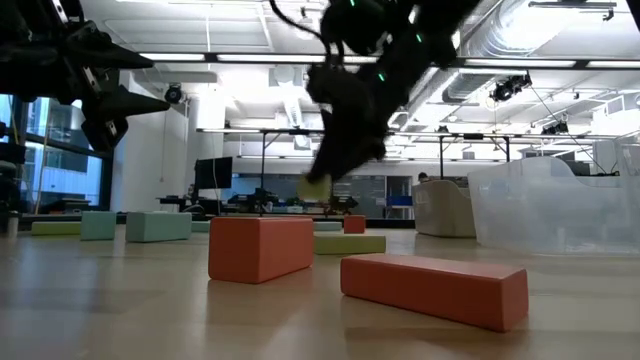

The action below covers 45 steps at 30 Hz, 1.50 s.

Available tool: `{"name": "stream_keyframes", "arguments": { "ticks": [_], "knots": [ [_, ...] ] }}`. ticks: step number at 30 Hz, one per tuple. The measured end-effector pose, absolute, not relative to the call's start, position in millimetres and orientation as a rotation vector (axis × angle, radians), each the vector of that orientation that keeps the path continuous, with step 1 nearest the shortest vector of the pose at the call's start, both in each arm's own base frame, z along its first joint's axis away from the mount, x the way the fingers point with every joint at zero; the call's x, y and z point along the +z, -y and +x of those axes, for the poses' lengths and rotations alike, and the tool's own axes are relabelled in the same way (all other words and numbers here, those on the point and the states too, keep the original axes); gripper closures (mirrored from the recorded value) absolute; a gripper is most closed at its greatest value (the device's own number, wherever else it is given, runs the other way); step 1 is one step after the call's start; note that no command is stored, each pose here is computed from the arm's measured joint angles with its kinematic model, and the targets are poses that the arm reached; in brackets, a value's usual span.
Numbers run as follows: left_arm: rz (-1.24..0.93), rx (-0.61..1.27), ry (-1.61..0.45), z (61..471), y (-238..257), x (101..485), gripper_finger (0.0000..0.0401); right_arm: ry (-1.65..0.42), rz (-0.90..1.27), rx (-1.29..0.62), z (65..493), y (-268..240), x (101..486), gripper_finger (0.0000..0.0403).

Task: Sort & place blocks by color
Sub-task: Put the light green block into the gray bin

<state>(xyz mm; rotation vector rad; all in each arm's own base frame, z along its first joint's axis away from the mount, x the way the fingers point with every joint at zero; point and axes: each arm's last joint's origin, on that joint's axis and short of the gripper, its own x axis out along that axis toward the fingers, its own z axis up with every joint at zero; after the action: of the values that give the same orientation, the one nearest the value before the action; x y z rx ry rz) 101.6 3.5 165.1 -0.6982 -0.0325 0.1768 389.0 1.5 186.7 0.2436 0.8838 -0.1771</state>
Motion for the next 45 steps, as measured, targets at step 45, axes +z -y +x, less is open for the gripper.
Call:
{"name": "stream_keyframes", "arguments": {
  "ticks": [45],
  "knots": [
    [-0.673, 0.175, 0.033, 102, -3, 165, 0.0227, -1.146, -0.229, -0.817, 311, 46, 356, 0.0292]
  ]
}}
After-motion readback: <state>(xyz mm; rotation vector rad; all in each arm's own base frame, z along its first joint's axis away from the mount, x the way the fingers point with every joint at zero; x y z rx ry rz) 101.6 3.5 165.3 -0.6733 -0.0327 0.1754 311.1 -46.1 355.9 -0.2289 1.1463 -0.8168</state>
